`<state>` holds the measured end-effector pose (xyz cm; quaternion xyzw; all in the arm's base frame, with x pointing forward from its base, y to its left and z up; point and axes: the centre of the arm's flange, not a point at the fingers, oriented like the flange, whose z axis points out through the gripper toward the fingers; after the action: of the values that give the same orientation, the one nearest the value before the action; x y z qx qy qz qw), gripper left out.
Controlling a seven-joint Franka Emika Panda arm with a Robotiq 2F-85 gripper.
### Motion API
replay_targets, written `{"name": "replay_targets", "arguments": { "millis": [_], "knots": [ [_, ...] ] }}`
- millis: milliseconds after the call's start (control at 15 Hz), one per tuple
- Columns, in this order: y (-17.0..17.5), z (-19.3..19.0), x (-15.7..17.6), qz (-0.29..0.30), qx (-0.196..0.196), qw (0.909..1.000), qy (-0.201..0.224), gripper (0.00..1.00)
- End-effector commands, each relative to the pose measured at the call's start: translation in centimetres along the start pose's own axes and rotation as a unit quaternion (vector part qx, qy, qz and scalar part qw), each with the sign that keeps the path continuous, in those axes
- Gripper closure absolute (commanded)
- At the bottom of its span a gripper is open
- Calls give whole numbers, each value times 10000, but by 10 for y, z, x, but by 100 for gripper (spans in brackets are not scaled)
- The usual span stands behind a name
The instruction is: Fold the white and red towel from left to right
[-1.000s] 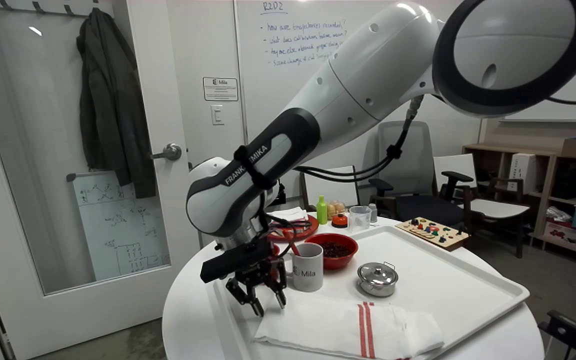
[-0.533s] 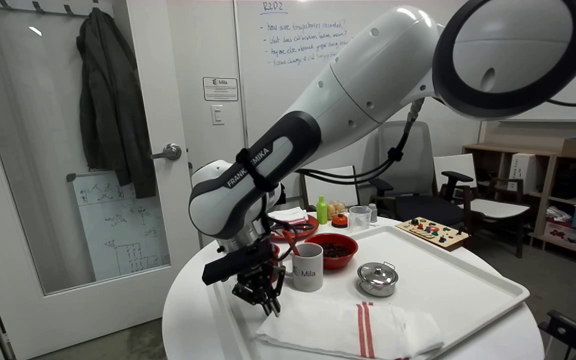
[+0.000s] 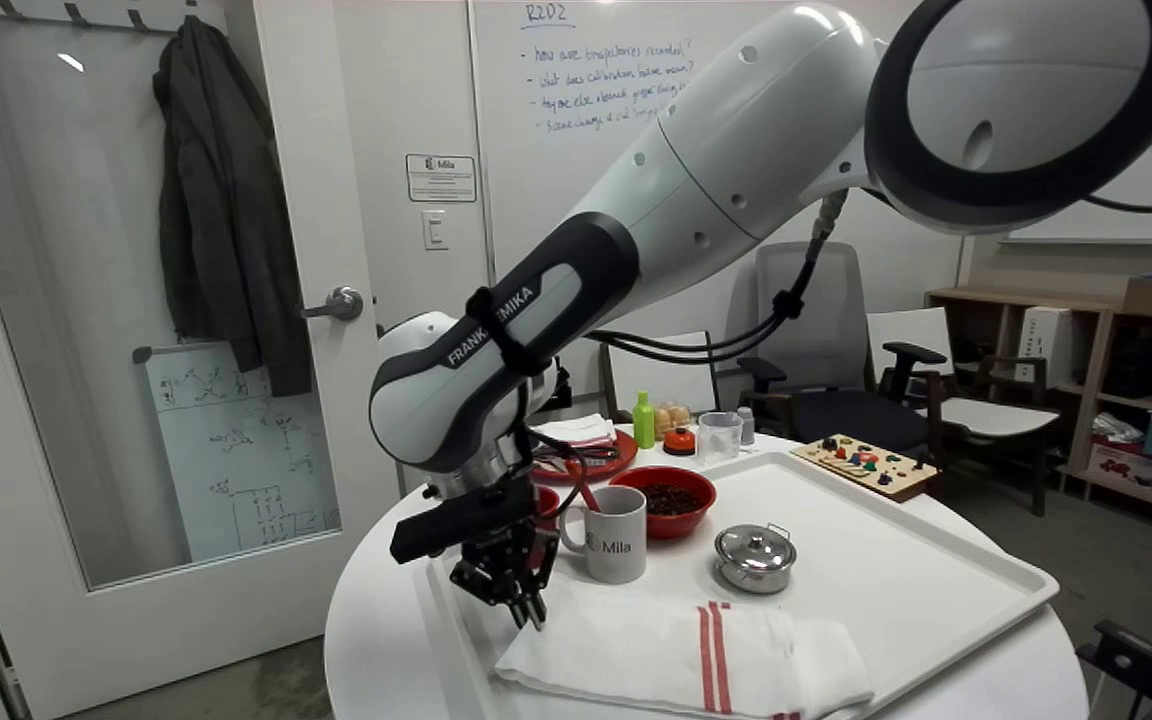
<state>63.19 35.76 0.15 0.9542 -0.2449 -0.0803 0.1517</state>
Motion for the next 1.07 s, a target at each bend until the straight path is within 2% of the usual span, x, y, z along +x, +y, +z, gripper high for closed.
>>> {"name": "replay_targets", "arguments": {
  "millis": [0, 267, 1000],
  "knots": [
    [22, -24, -24, 158, 159, 9997, 77, 89],
    [35, -31, -42, 273, 63, 9996, 11, 89],
    [95, -8, -80, 1166, -142, 9928, -231, 90]
  ]
}}
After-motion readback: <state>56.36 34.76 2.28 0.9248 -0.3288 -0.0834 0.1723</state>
